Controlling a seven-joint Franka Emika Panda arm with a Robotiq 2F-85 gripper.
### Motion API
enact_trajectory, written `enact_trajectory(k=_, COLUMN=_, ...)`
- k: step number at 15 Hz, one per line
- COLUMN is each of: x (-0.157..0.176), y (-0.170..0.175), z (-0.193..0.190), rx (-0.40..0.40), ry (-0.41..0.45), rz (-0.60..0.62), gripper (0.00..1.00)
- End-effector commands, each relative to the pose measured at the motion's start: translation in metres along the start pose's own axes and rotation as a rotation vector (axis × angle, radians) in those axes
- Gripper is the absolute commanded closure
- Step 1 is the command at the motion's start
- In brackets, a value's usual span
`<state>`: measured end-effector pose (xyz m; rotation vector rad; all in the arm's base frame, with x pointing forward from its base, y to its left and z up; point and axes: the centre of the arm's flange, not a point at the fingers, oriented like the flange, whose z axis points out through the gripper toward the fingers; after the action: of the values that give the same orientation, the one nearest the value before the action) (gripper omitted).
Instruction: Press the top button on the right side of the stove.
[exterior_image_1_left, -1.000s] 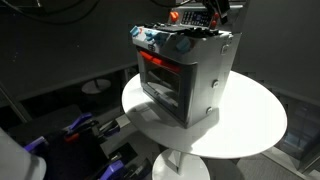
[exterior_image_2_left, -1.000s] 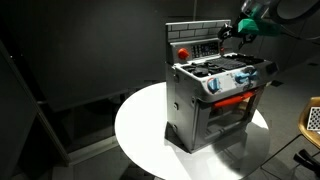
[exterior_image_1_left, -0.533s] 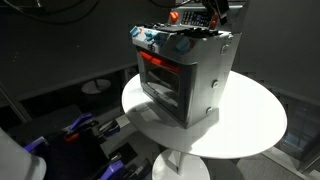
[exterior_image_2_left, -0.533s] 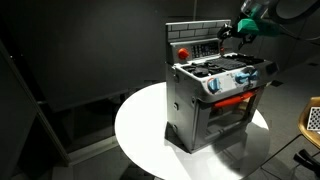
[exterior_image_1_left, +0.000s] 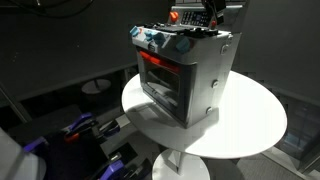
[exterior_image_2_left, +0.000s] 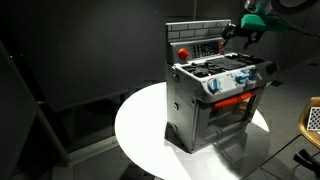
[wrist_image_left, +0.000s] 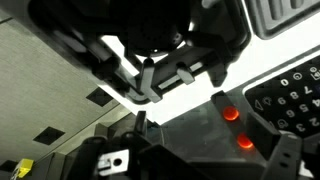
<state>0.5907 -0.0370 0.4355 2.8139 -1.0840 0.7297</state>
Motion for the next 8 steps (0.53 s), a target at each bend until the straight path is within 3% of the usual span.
enact_trajectory(k=1, x=0.008, y=0.0018, z=-0.0133, rx=0.006, ry=0.009, rz=0.0, gripper=0.0)
enact_trajectory(k=8, x=0.0143, y=0.0016, z=-0.0079, rx=0.003, ry=0.023, rz=0.008, gripper=0.0)
